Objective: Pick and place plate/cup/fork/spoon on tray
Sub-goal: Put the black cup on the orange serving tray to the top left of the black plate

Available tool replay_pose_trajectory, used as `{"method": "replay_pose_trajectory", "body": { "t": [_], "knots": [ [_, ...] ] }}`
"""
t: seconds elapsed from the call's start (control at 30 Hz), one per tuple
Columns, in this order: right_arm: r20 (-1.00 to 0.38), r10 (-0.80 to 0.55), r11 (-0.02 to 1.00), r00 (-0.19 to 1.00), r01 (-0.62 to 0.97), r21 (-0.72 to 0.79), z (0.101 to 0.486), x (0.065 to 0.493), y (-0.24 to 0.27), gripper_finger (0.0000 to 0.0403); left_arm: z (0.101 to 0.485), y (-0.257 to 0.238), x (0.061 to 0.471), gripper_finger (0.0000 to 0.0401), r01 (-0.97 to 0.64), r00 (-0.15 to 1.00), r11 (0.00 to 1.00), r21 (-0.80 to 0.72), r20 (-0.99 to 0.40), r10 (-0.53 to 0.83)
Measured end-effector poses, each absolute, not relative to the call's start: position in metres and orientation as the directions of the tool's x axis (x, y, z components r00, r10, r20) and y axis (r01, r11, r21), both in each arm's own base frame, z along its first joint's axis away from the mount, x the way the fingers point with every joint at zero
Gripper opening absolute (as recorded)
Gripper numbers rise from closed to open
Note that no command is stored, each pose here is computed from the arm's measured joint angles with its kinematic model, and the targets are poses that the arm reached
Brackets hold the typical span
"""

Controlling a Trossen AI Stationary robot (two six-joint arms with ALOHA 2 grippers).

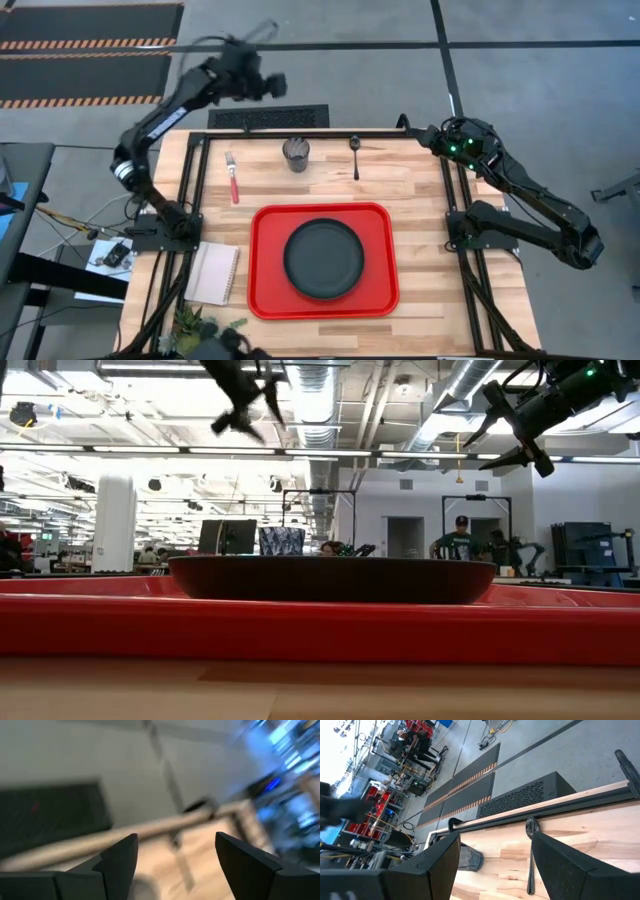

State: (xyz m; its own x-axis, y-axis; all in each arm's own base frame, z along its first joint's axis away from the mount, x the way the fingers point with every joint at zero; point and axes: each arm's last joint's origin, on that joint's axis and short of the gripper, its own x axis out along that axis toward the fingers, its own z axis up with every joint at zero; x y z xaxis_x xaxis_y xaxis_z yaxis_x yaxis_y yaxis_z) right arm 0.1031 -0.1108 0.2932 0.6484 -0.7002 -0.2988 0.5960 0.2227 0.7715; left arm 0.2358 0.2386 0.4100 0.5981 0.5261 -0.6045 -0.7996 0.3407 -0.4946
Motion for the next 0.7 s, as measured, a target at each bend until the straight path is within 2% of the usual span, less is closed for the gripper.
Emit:
{"method": "replay_pose_trajectory", "body": {
  "t": [0.3, 0.37, 0.53, 0.7],
  "knots": [
    [-0.299, -0.7, 0.221, 0.648, 0.595, 0.772, 0.293, 0.103, -0.111, 0.027, 0.335, 0.231, 0.253, 0.0254, -0.853, 0.519, 0.296, -0.429, -0.756, 0.4],
    [-0.299, -0.7, 0.221, 0.648, 0.595, 0.773, 0.293, 0.103, -0.111, 0.027, 0.32, 0.223, 0.25, 0.0254, -0.85, 0.523, 0.302, -0.433, -0.765, 0.376],
    [-0.299, -0.7, 0.221, 0.648, 0.595, 0.772, 0.293, 0.103, -0.111, 0.027, 0.279, 0.206, 0.241, 0.0254, -0.866, 0.499, 0.223, -0.447, -0.795, 0.345],
    [-0.299, -0.7, 0.222, 0.649, 0.595, 0.772, 0.293, 0.103, -0.111, 0.027, 0.256, 0.197, 0.242, 0.0254, -0.855, 0.518, 0.192, -0.481, -0.797, 0.31]
  ]
}}
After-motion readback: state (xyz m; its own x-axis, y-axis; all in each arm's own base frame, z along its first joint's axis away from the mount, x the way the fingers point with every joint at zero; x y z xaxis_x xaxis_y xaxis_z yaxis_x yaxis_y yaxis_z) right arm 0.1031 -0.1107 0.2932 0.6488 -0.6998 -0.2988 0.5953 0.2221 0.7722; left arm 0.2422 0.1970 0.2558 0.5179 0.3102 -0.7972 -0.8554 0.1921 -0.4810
